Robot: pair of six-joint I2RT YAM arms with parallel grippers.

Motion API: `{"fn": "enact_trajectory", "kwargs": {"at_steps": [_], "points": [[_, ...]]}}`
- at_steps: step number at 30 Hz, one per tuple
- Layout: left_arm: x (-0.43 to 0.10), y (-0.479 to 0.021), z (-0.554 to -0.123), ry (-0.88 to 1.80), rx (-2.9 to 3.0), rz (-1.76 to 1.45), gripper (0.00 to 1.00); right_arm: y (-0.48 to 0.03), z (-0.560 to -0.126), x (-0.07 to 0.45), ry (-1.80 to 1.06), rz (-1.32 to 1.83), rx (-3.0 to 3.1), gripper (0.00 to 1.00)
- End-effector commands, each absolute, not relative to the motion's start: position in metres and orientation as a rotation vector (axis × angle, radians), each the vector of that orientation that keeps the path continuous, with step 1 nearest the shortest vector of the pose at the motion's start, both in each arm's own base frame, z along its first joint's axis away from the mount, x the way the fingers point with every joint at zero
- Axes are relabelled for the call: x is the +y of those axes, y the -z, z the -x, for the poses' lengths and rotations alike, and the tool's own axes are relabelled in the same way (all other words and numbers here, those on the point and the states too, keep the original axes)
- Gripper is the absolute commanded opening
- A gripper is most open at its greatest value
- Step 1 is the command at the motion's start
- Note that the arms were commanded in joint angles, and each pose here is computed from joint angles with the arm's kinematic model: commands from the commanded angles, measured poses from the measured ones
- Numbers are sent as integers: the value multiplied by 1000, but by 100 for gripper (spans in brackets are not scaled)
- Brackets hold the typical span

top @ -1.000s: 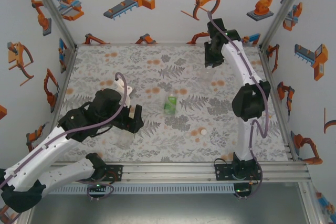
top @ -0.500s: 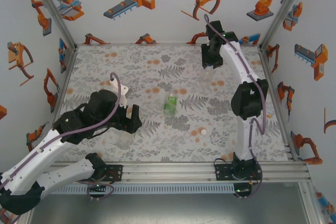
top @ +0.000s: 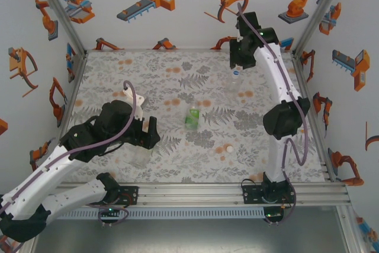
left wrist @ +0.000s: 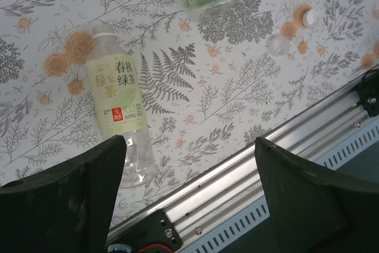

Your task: Screw on the bottle caps

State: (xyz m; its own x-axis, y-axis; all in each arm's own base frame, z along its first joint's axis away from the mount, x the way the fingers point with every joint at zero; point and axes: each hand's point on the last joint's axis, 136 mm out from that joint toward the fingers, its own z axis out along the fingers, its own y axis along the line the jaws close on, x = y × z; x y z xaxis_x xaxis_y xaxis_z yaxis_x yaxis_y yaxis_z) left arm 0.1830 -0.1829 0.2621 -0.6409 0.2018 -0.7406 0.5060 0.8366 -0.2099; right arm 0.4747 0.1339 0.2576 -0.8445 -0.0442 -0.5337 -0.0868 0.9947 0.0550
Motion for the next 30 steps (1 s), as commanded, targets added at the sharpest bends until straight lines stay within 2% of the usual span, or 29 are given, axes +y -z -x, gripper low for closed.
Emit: {"fn": "enact_trajectory", "kwargs": {"at_steps": [1,6,10,13,22,30], "points": [[-182,-268,-189,543,2226,-441,82,-265,-429,160,-167,100,2619,49],[-184,-258,-193,552,2232,-397,82,-236,-383,205,-260,97,2674,52],[-185,-251,-194,559,2252,-383,82,-202,-356,241,-338,92,2728,63],[-186,-249,-192,574,2256,-380,82,-177,-347,257,-325,74,2769,68],[-186,-249,-191,584,2247,-380,82,-131,-365,293,-238,-20,2825,69],[-187,-245,-192,581,2260,-388,82,-93,-389,303,-164,-38,2858,69]]}}
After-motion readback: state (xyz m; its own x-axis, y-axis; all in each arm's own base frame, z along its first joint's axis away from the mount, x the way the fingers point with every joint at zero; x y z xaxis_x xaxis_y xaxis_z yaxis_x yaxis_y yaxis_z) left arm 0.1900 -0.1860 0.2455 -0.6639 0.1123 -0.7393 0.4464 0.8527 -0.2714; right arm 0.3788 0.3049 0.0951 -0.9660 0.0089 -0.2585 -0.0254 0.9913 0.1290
